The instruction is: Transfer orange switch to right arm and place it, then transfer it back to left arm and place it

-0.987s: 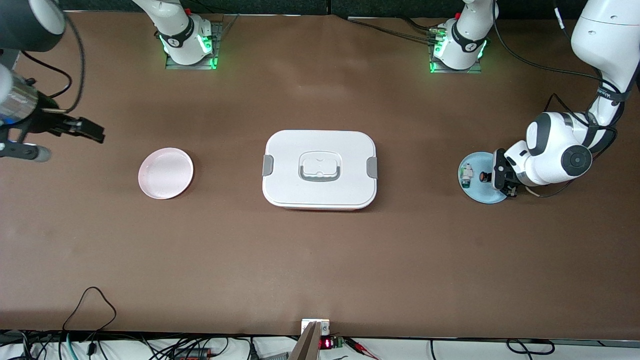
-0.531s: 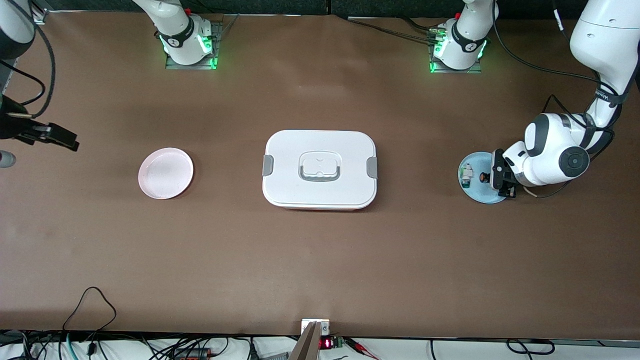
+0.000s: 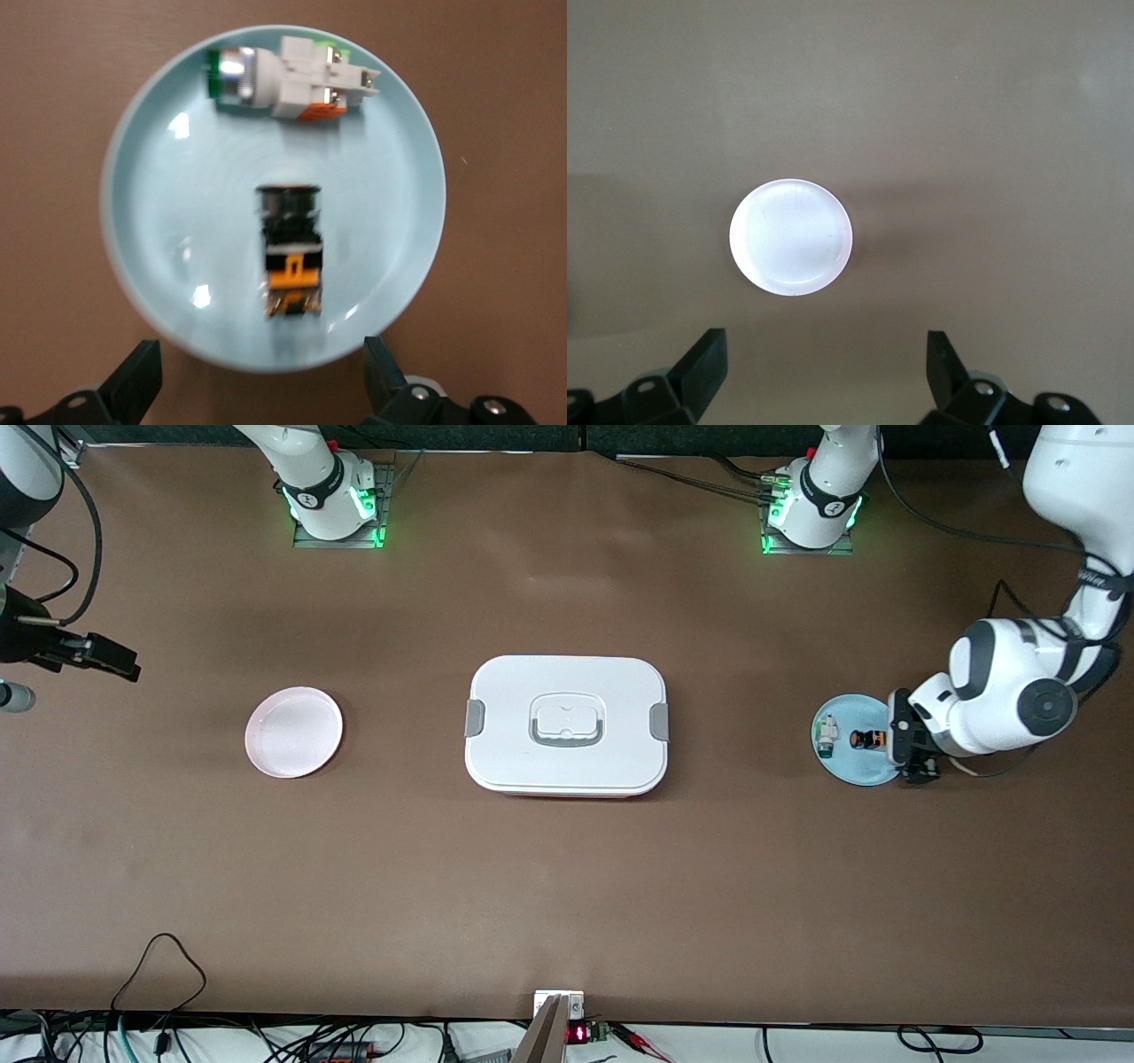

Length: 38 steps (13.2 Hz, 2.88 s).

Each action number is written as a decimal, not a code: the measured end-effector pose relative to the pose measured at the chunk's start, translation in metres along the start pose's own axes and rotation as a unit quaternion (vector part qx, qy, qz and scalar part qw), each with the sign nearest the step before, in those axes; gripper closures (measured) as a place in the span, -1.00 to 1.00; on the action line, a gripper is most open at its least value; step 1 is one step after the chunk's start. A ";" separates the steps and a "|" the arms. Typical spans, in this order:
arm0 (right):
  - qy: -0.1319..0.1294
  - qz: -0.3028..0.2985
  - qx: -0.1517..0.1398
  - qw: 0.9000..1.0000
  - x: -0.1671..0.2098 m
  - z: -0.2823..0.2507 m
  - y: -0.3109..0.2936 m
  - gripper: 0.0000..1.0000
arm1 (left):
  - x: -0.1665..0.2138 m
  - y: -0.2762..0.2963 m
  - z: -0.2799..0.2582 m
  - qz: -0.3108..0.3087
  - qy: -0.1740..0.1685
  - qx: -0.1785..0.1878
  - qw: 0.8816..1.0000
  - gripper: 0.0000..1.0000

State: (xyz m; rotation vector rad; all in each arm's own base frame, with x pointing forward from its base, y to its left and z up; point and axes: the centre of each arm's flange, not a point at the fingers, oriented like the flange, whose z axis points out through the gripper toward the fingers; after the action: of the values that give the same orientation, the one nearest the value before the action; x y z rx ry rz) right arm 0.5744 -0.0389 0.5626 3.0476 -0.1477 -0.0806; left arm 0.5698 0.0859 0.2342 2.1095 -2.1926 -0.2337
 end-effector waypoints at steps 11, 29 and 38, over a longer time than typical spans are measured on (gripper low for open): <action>0.037 0.011 0.036 0.999 -0.016 0.000 0.019 -1.00 | 0.040 0.006 -0.217 -0.393 0.040 0.023 0.918 -1.00; 0.036 -0.005 0.036 0.999 -0.008 0.001 0.005 -1.00 | 0.095 0.062 -0.382 -0.720 0.080 -0.004 0.689 -1.00; 0.029 -0.035 0.037 0.998 -0.012 -0.015 0.004 -1.00 | 0.089 0.062 -0.380 -0.700 0.076 0.000 0.710 -1.00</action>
State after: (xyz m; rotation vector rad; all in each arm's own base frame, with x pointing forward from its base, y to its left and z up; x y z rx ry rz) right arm 0.5630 -0.0402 0.5780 3.1258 -0.0404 0.0086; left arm 0.5700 -0.0185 0.6156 3.0720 -0.0684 -0.1028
